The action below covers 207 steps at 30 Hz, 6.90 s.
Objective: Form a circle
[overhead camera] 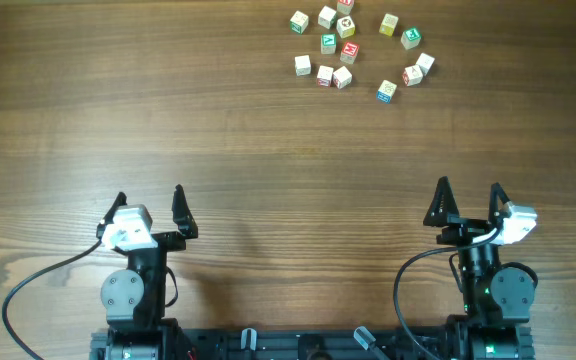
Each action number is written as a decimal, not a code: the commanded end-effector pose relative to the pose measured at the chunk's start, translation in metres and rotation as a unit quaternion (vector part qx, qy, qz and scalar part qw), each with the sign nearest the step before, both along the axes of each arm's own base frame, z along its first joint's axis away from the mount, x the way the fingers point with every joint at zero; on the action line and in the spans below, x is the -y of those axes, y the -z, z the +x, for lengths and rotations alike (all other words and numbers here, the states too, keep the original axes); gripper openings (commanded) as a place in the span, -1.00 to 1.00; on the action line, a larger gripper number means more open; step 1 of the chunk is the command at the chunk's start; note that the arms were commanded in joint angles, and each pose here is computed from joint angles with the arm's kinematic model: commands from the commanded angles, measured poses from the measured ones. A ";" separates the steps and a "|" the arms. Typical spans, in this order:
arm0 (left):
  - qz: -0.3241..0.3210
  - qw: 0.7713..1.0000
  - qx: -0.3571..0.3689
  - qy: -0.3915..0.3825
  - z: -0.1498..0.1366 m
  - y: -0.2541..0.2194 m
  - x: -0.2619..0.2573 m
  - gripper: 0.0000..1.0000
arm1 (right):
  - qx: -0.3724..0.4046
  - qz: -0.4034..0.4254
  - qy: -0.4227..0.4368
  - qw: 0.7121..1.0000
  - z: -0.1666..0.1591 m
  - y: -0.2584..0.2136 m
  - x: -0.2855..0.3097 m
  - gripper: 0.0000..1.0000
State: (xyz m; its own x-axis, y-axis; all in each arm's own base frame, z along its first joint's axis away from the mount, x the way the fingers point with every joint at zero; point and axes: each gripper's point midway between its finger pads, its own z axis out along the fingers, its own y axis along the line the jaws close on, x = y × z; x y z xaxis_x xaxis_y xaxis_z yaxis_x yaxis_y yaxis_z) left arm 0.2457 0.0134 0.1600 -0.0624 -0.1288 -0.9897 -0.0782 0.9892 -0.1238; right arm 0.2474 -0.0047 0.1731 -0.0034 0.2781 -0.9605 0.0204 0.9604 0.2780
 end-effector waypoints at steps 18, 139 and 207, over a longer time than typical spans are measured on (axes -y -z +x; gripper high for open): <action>0.009 1.000 0.000 0.014 0.000 0.002 0.006 1.00 | 0.005 -0.008 -0.008 1.000 0.000 -0.002 -0.003 0.99; -0.135 0.930 -0.215 0.267 0.135 -0.205 0.125 0.94 | 0.005 -0.008 -0.008 1.000 0.000 -0.002 -0.003 0.99; -0.083 0.909 -0.396 0.101 0.332 0.159 0.269 0.64 | 0.005 -0.008 -0.008 1.000 0.000 -0.002 -0.003 0.99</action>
State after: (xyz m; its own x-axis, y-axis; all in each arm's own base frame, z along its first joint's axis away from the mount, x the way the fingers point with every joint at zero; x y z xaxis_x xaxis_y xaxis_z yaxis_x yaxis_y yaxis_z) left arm 0.5755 -0.2658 0.0238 -0.7943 -0.1832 -0.5793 0.0315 0.9397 -0.3404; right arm 0.2474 -0.0046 0.1731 -0.0034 0.2781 -0.9605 0.0204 0.9604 0.2780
